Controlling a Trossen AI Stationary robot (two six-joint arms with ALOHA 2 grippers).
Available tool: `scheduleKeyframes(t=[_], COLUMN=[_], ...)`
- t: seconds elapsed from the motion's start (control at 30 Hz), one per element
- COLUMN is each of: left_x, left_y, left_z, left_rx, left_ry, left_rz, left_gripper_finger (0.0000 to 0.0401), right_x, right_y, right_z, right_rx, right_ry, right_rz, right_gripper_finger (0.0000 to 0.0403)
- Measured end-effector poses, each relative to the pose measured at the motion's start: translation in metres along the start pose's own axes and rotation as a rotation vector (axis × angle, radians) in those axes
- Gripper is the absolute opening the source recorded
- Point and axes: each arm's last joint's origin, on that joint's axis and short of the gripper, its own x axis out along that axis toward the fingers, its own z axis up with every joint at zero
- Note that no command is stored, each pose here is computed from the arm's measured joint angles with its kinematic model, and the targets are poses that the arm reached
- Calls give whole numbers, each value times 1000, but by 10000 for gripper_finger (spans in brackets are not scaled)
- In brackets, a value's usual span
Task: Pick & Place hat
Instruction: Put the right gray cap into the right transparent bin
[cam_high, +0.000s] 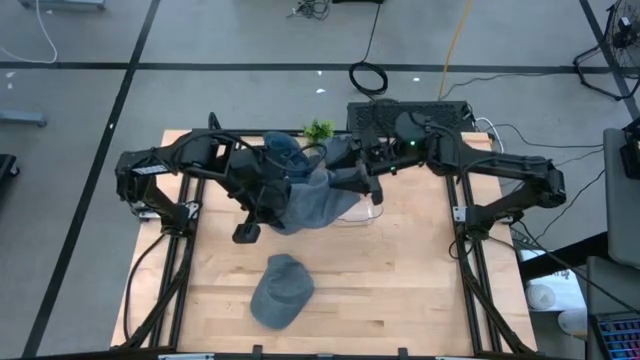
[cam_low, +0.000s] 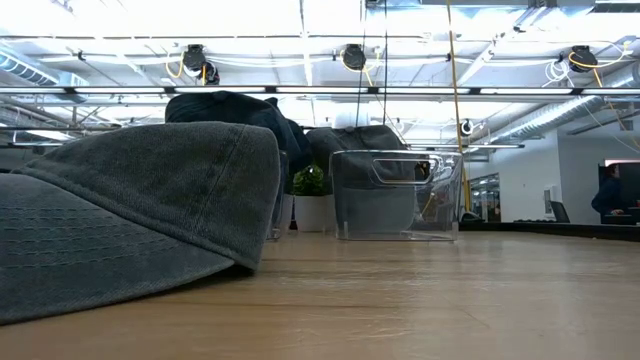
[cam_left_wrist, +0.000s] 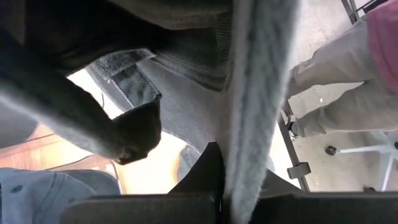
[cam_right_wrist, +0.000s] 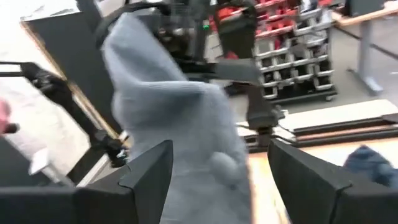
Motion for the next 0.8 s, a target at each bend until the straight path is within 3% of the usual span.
scheduleKeyframes(t=[0.13,0.23,0.5,0.8], left_x=[0,0,0,0], left_y=[0,0,1,3], left_z=[-1,-1,-2,-8], left_rx=[-20,-24,-31,-80], left_ry=[6,13,15,77], left_rz=[10,15,18,75], left_gripper_finger=[8,8,8,12], right_x=[7,10,11,-4], right_y=[5,10,15,31], right_z=[-4,-6,-3,5], right_rx=[18,26,4,77], right_ry=[25,33,3,1], right_rz=[73,92,115,253], right_gripper_finger=[239,205,17,10])
